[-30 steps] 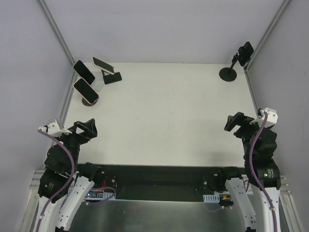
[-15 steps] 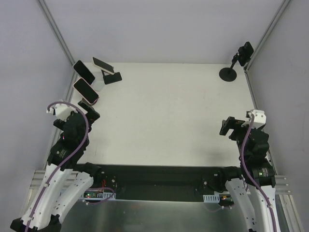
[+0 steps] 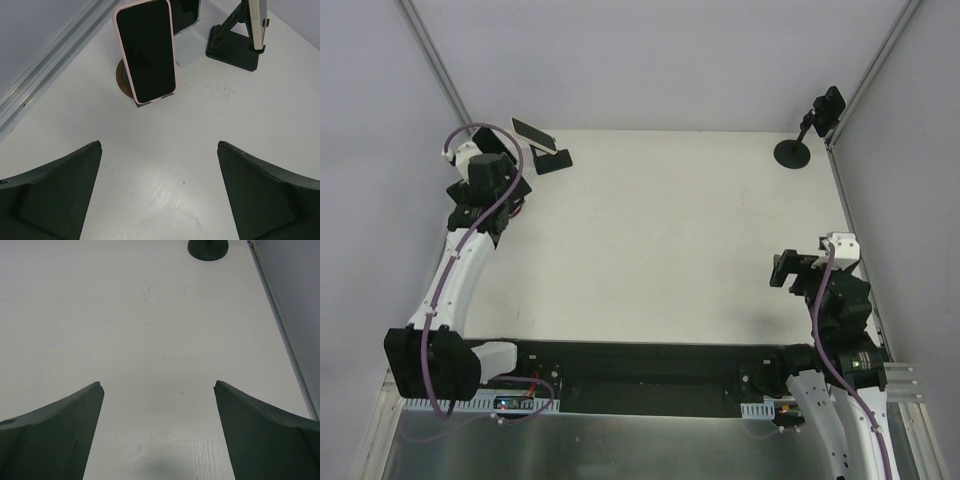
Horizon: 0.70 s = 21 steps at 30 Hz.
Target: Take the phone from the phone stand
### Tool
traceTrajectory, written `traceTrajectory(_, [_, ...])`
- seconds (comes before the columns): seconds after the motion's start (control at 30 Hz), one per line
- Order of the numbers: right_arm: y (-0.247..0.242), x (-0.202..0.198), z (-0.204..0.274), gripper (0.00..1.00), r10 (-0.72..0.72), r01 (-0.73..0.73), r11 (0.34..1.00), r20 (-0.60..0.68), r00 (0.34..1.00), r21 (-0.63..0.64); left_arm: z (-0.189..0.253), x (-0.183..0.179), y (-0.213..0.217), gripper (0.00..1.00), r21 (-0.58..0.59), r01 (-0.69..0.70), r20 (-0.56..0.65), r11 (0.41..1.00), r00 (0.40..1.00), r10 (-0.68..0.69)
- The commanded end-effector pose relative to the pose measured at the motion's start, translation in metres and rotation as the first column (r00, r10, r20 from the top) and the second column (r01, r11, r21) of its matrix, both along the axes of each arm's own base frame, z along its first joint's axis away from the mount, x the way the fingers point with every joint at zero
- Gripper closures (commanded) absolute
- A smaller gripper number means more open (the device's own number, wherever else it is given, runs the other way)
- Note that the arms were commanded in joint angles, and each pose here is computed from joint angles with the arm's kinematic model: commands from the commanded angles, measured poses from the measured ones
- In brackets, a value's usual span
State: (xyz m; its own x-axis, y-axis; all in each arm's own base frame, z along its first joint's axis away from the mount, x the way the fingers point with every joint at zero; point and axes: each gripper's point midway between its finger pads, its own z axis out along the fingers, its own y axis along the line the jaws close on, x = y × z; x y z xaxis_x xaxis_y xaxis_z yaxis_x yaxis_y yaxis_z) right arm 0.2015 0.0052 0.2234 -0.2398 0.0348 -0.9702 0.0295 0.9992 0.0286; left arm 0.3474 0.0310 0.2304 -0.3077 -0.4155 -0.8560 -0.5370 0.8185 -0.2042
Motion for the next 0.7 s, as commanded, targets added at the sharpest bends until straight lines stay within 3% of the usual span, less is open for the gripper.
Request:
traceTrajectory(0.0, [0.014,0.005,0.003,0.04,0.083,-0.083,0.996,0.006,0.997,-0.013,0.031,0.050,-0.007,0.01,-0.020,0.252,0.126,0.967,0.961,-0.248])
traceTrajectory(0.1, [0.023,0.009,-0.001,0.04,0.124,-0.124,0.992,0.008,0.992,0.004,0.030,0.068,0.002,0.01,0.004,0.383,0.157,0.924,0.912,-0.379])
traceTrajectory(0.27, [0.029,0.011,-0.003,0.04,0.172,-0.172,0.985,-0.022,0.985,-0.018,0.011,0.072,0.045,0.01,0.004,0.444,0.179,0.896,0.882,-0.437])
traceTrajectory(0.3, [0.030,0.012,-0.005,0.04,0.176,-0.177,0.984,-0.031,0.984,-0.018,0.012,0.075,0.067,0.01,0.029,0.424,0.209,0.905,0.883,-0.420])
traceTrajectory(0.5, [0.045,0.018,-0.013,0.04,0.247,-0.247,0.969,-0.071,0.966,0.004,0.006,0.074,0.102,0.01,-0.009,0.533,0.389,0.846,0.782,-0.488])
traceTrajectory(0.57, [0.048,0.020,-0.016,0.04,0.261,-0.262,0.965,-0.090,0.961,0.005,0.007,0.077,0.095,0.01,0.009,0.623,0.421,0.782,0.707,-0.568])
traceTrajectory(0.67, [0.046,0.022,-0.018,0.04,0.250,-0.251,0.968,-0.106,0.963,0.000,-0.016,0.093,0.106,0.01,-0.067,0.676,0.432,0.734,0.683,-0.589])
